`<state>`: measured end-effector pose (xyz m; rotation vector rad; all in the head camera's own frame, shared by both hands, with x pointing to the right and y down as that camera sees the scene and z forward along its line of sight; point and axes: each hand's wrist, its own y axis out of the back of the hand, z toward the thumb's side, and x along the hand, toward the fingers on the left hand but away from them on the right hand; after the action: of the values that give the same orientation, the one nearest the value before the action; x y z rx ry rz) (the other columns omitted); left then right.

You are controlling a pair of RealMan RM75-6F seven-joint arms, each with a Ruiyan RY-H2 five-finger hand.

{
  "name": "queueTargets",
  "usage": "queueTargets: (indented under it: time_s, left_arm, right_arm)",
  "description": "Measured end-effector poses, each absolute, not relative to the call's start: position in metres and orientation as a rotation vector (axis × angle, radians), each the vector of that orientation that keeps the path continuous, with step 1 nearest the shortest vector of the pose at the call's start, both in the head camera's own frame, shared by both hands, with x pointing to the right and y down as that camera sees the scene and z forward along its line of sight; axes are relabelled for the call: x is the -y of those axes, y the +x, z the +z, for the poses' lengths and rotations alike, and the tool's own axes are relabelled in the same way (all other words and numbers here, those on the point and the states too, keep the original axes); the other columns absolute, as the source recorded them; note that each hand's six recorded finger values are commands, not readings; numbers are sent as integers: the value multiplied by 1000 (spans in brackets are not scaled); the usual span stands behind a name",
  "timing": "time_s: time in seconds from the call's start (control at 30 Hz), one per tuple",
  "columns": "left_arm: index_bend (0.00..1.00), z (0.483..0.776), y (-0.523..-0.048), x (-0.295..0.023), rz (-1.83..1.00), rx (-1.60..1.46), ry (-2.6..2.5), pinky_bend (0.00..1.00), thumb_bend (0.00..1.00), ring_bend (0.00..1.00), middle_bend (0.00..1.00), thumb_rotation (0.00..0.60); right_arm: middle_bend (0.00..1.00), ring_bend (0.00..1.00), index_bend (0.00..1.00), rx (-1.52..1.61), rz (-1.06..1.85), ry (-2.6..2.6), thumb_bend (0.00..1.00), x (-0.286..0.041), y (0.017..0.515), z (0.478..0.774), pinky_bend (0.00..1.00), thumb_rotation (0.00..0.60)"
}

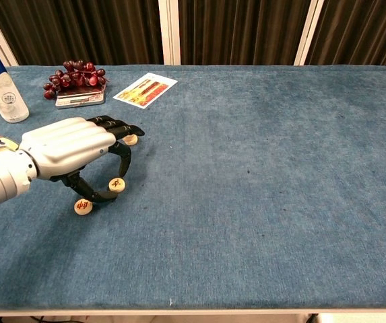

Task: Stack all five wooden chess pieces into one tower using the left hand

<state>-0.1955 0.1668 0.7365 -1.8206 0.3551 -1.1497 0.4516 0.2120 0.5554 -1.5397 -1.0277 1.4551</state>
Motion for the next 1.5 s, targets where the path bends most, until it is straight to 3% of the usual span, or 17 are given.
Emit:
queueTargets:
  time_s: [0.57,0.9,1.1,1.5]
  left_arm:
    - [514,734,-195,-159,-1149,-394,-1861,0,384,0,14,542]
    - [514,717,-185,-103,-1174,-548,-1871,0,373,0,14,545]
    - [514,723,-182,-74,-1253,-588,-1840,0,359,0,14,552]
    - [506,745,-192,-65,-1381,-587,-1811,0,351,0,13,551]
  right_arm:
    - [0,0,0,1031,1456,-1529,172,-213,452,553,0,600]
    - [0,0,0,1034,1458,-1531,172,-213,453,554,0,600]
    - [0,0,0,1040,1462,-1531,172,-213,455,555,0,600]
    - [0,0,0,1041,1468,-1533,172,-212,457,557,0,600]
